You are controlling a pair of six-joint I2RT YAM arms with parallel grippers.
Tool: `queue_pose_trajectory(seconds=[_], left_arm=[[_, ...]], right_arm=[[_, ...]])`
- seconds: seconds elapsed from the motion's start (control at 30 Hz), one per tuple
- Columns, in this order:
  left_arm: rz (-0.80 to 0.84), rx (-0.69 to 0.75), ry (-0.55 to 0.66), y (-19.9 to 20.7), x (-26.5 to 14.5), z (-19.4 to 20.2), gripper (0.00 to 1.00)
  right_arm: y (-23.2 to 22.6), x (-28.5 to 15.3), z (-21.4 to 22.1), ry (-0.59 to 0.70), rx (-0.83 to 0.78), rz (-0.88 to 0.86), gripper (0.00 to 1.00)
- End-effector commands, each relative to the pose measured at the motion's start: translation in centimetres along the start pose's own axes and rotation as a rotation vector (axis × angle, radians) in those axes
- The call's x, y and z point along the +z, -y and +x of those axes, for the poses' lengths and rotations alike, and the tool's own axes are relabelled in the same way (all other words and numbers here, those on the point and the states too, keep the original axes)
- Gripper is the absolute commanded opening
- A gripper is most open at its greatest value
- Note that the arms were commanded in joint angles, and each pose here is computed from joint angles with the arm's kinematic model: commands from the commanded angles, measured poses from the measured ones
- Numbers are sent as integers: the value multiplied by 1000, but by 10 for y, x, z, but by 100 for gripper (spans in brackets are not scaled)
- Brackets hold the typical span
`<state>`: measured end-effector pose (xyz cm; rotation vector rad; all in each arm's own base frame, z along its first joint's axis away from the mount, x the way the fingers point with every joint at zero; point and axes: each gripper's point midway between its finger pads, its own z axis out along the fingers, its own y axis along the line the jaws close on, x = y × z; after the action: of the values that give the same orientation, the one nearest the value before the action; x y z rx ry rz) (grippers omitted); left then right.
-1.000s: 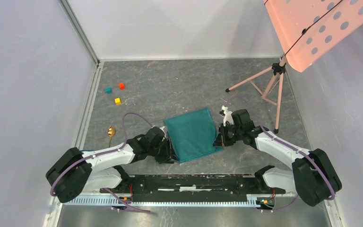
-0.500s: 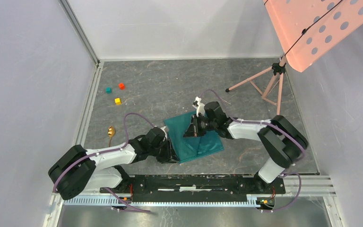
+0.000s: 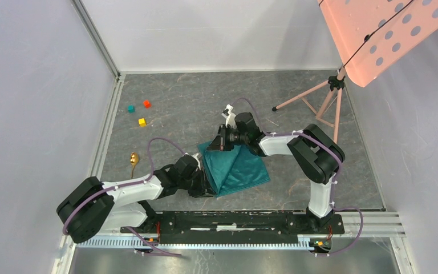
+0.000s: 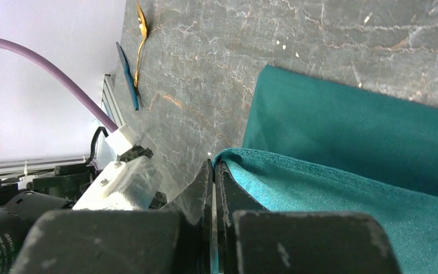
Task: Fold the napkin into a case and place the utensils inside
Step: Fold the top corner of the square-folded napkin at the center of the board.
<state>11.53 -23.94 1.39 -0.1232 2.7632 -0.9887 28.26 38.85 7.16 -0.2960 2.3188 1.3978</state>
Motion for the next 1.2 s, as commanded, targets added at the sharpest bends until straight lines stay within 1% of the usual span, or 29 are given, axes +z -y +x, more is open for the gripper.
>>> queue_pose_trajectory(seconds=[0.0, 0.33, 0.5, 0.57, 0.6, 0.67, 0.7, 0.8, 0.9, 1.0, 1.1, 1.17], left_arm=[[-191, -27, -28, -51, -2, 17, 29], [-195, -19, -15, -49, -5, 14, 29], [-164, -11, -6, -41, -9, 12, 31], [-152, -10, 3, -35, -13, 10, 35], [-135, -15, 15, -30, -16, 8, 38], [-101, -48, 50, -24, -21, 4, 48], [-84, -60, 70, -21, -24, 2, 50], [-118, -77, 131, -25, -37, -6, 53], [-151, -86, 216, -26, -58, -19, 58], [-130, -84, 303, -19, -76, -33, 65], [-125, -86, 333, -16, -85, -38, 66], [-128, -86, 331, -17, -86, -37, 66]], right_arm=[[-21, 10, -24, 50, -45, -59, 0], [-11, 14, -26, 56, -53, -21, 0], [-3, 18, -26, 49, -66, 7, 0], [-1, 20, -24, 42, -65, 5, 0], [0, 20, -24, 40, -63, 6, 0], [1, 22, -24, 40, -65, 7, 0], [1, 22, -24, 39, -66, 7, 0], [4, 24, -24, 36, -70, 17, 1], [5, 26, -23, 33, -69, 19, 2], [7, 28, -21, 25, -65, 17, 2], [8, 29, -19, 17, -64, 15, 3], [9, 30, -18, 14, -65, 13, 3]])
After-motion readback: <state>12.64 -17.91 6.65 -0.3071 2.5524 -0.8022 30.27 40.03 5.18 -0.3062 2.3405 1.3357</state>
